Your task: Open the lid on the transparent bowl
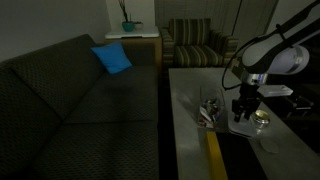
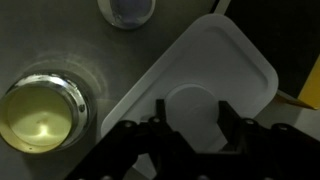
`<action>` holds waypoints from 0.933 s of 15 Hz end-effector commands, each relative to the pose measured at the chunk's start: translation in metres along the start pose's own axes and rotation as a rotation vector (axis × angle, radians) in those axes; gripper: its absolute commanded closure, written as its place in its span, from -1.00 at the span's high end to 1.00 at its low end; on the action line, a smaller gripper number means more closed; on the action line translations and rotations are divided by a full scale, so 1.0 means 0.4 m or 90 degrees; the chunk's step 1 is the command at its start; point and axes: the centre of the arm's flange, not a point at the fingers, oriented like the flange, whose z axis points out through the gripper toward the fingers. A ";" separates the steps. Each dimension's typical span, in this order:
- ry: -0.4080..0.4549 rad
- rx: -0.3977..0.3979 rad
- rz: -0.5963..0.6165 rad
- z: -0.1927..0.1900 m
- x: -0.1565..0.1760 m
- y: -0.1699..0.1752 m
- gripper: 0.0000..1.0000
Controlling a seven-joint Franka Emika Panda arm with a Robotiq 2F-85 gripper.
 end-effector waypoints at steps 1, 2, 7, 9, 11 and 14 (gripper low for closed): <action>-0.019 0.022 0.012 0.112 0.143 0.047 -0.43; -0.020 0.022 0.013 0.114 0.141 0.047 -0.43; -0.016 0.028 0.034 0.110 0.142 0.053 -0.43; -0.017 0.031 0.041 0.109 0.141 0.055 -0.43; -0.019 0.035 0.051 0.109 0.141 0.058 0.57; -0.016 0.043 0.065 0.106 0.141 0.064 0.87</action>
